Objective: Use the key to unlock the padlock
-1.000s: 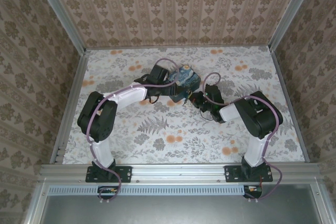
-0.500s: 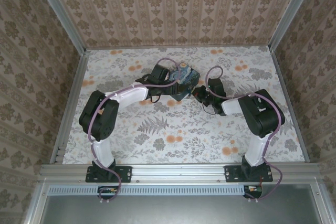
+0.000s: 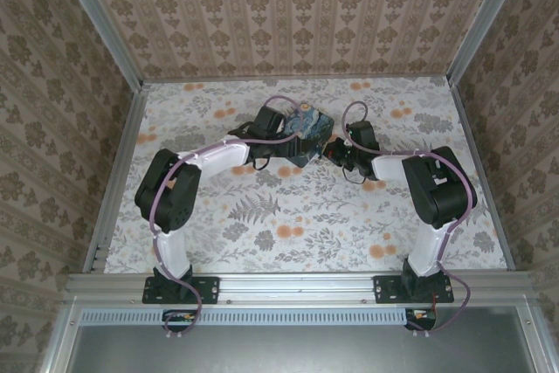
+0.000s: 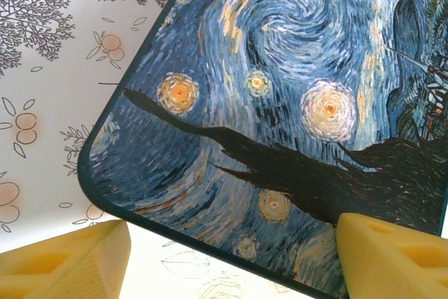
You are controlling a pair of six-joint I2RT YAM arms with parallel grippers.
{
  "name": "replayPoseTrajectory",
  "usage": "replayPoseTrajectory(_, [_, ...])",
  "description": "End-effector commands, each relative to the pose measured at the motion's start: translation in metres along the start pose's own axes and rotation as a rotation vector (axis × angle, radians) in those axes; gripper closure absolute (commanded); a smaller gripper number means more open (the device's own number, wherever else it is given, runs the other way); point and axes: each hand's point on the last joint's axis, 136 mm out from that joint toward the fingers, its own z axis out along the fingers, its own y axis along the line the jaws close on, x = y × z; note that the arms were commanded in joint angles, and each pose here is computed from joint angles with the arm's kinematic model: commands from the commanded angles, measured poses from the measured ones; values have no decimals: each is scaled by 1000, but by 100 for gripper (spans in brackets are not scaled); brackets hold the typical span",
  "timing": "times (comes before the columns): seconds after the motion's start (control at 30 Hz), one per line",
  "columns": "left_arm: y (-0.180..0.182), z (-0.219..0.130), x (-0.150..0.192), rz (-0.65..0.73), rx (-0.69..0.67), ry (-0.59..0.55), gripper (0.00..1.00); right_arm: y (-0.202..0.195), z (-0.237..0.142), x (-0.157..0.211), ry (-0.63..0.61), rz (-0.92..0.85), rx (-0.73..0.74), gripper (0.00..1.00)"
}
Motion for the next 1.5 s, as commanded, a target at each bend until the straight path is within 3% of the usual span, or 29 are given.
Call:
replayPoseTrajectory(0.0, [58, 15, 99, 48, -204, 345, 23, -48, -10, -10, -36, -21, 222, 100])
replayPoseTrajectory(0.67, [56, 19, 105, 62, -198, 383, 24, -28, -10, -59, -82, -107, 331, 100])
replayPoseTrajectory(0.93, [47, 11, 92, 55, -160, 344, 20, -21, -36, -36, -89, -33, 226, 100])
replayPoseTrajectory(1.17, [30, -11, 62, 35, -71, 257, 13, -27, -63, 11, -43, 45, 125, 100])
replayPoseTrajectory(1.37, [16, -41, 36, -13, 27, 169, 9, -54, -75, 40, -20, 83, 152, 100])
replayPoseTrajectory(1.4, [15, -46, 32, -23, 39, 154, 2, -59, -77, 41, -20, 89, 161, 100])
replayPoseTrajectory(1.47, [16, -59, 23, -48, 63, 115, 0, -69, -82, 40, -27, 105, 176, 100])
